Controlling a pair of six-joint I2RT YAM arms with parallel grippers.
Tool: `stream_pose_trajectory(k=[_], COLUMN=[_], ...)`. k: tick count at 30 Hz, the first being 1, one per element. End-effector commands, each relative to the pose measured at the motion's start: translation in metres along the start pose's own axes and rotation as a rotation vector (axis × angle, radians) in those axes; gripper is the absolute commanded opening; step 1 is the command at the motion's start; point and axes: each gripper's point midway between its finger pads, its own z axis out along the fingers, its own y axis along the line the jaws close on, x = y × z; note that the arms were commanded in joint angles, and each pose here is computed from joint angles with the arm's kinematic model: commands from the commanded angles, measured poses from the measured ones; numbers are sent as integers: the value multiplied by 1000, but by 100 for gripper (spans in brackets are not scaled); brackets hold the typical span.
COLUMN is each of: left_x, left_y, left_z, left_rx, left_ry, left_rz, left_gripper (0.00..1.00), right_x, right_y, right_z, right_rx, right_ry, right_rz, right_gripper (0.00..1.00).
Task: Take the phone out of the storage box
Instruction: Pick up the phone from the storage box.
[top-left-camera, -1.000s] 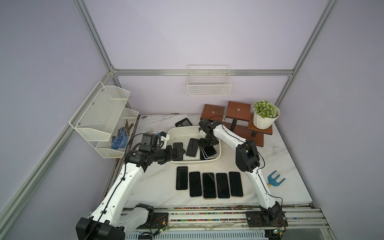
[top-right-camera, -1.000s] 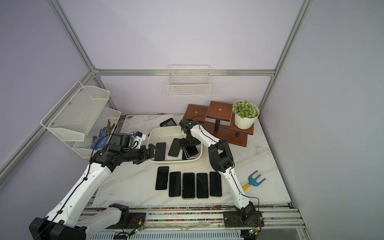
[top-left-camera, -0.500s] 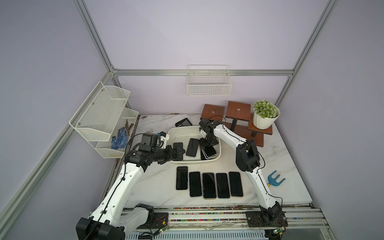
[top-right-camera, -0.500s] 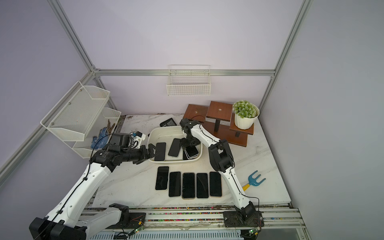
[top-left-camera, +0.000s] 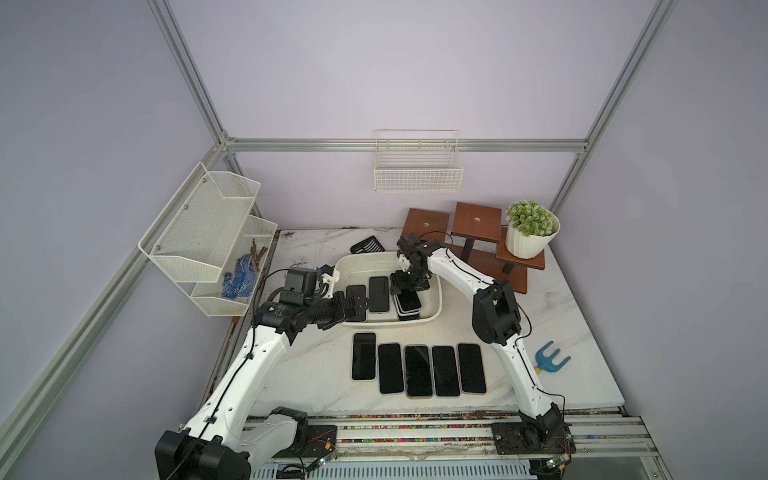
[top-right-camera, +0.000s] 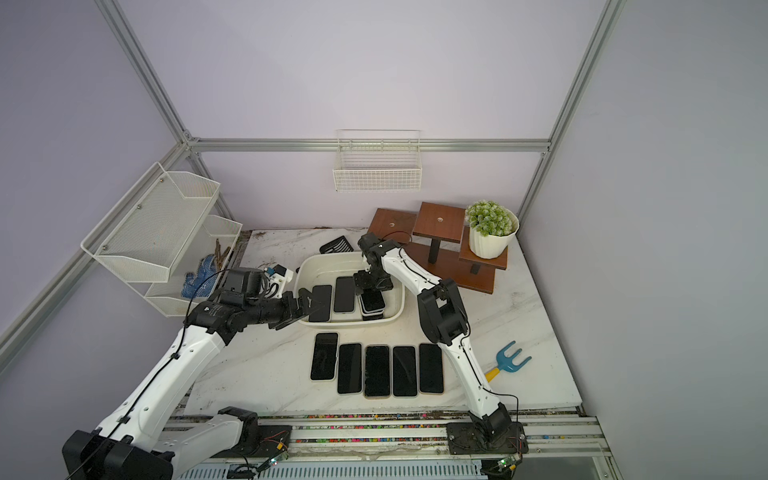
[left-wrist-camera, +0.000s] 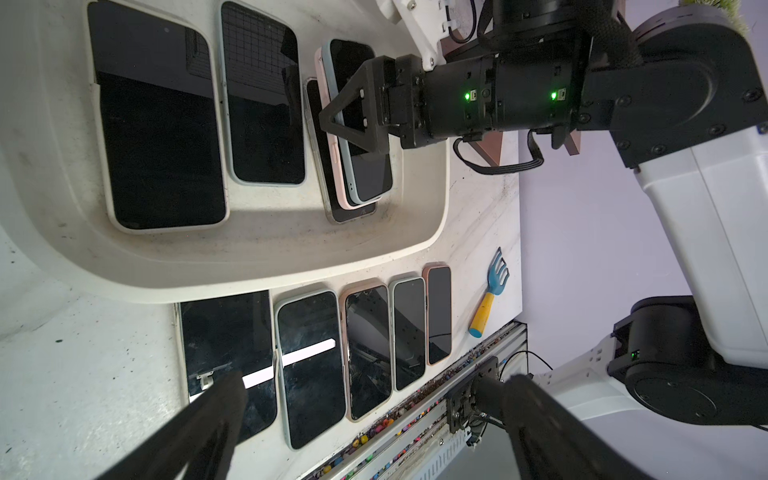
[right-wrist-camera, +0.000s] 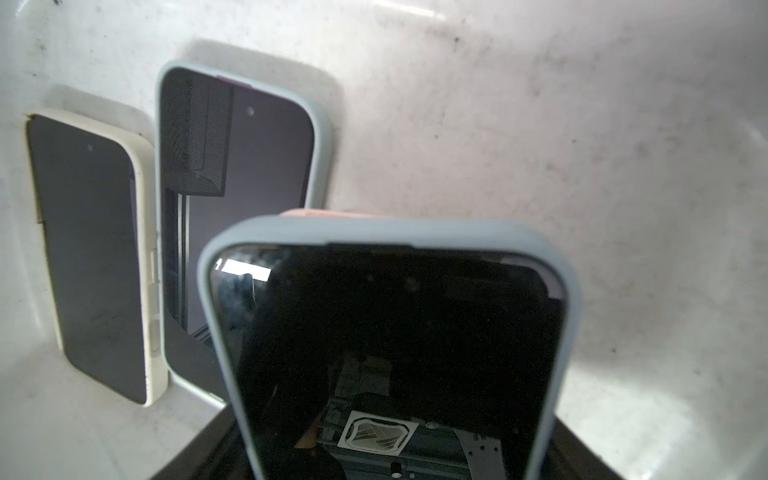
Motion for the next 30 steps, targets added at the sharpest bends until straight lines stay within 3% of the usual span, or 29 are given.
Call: stream_pose_trajectory(k=[1,3,14,19,30], left_x=[-3,-1,-5,-2,1], left_y=[-3,-1,-1,0,2], left_z=[-4,-3,0,0,2], left_rx=[23,20,23,22,23], left_ry=[-24,-20,-19,-15,-9], left_rz=[14,11,11,10,4], left_gripper=[100,100,100,100,100], right_x=[-2,2,13,16,9], right_y=[11,9,2,2,-3], right_z=[-7,-5,-5,-7,-27], right_rx=[-13,3,46,50,108], right_ry=[-24,-17,16,17,-33], right_rz=[3,-7,-37,-39,-49], right_gripper=[62,71,94,91,72])
